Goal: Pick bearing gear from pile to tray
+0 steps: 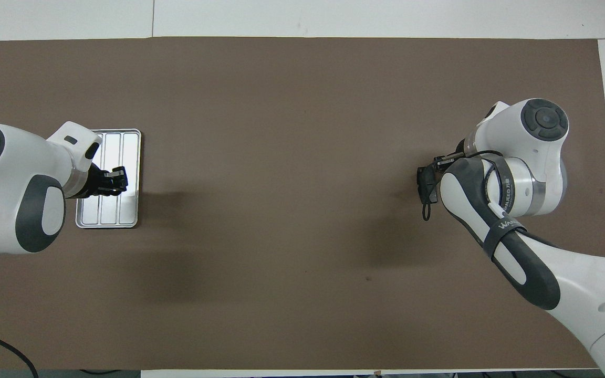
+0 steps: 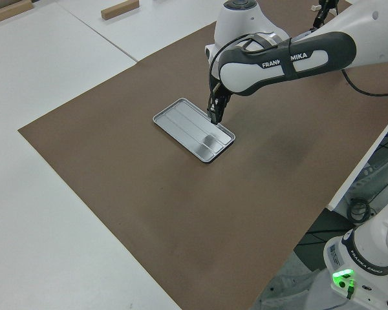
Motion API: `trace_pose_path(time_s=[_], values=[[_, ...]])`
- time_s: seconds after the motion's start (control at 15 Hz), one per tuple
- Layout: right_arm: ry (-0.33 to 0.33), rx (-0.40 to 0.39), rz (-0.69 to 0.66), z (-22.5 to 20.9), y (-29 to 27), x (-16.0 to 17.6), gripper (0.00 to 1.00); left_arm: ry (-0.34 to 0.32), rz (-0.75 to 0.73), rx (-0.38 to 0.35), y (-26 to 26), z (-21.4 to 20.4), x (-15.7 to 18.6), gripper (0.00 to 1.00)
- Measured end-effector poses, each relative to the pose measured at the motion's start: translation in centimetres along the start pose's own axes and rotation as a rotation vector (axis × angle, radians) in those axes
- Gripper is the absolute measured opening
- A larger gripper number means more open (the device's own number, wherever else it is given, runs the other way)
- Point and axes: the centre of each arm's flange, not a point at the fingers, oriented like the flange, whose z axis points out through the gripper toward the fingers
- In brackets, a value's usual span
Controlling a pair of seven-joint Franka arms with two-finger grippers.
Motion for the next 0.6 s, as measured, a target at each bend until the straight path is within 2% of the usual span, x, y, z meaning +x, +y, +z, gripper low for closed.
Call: trace_pose_path(time_s=[0.27,0.6], values=[[0.0,0.0,0.0,0.0,0.0,0.0,0.21,0.068,-0.007,-0.014,-2.2,1.3,0.0,0.35],[0.003,0.0,-0.002,-0.1,-0.1,0.1,0.21,0.067,-0.008,-0.014,-2.4,3.2,-1.1,0.35]])
